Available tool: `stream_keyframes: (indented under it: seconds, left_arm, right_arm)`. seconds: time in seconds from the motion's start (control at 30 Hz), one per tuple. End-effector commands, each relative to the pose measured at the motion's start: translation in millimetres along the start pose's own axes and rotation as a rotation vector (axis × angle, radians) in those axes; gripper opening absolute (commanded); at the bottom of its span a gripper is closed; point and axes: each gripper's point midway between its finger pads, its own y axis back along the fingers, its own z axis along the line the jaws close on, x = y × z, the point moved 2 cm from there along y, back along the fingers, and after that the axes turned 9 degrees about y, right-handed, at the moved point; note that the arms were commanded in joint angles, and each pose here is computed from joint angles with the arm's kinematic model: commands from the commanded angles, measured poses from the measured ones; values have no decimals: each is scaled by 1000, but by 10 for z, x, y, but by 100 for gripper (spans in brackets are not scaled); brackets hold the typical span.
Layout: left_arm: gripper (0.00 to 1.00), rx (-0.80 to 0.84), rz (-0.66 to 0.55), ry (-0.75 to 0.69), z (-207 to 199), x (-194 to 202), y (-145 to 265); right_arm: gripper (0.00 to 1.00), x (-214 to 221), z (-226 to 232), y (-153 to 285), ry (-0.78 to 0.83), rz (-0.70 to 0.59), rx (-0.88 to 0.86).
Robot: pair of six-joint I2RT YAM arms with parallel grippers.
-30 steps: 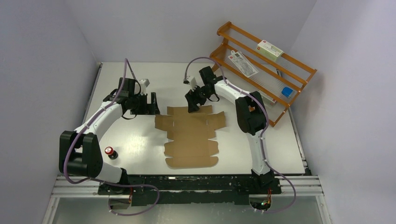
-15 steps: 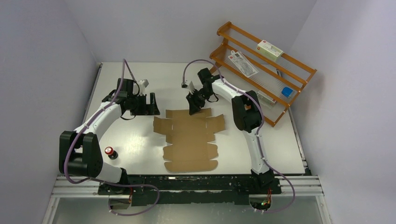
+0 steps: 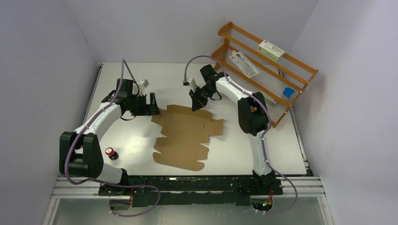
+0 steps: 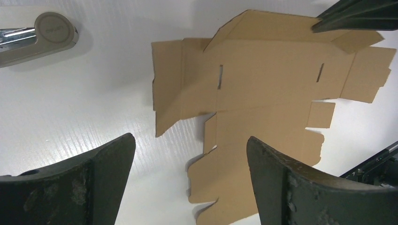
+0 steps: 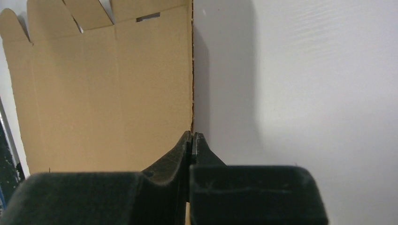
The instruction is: Fold the paper box
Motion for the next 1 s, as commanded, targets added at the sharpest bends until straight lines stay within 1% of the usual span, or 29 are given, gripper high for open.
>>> stream_keyframes:
  seconds: [0.0,0.27,0.47,0.6,0.67,0.77,0.83,0.97]
  left_arm:
    - [93,35,-46,5,-31,-82,68]
    - [92,60,-115,45,29,-232,203]
    - [93,100,-140,47,2,-285,264]
    - [93,114,-154,51,-32,-345,271]
    - [93,127,-182,73,-66,-390,286]
    - [93,188,-248,113,-164,-466,294]
    - [93,212,-258,135,-199,-492,279]
    - [93,186,-262,101,-209,-648,303]
  right_arm:
    - [0,-219,-38,299,85,2,139]
    - [0,-349,-6,598,152,61,359]
    - [0,-543,77,865,225,11,530]
    - [0,-630,180,1020,313,-4,622]
    - [0,-651,205,1065,338,4,665]
    - [0,-623,279,1061,464,47,637]
    - [0,-654,289,1119,493,36,692]
    - [0,-643,361,1177,600,18,767]
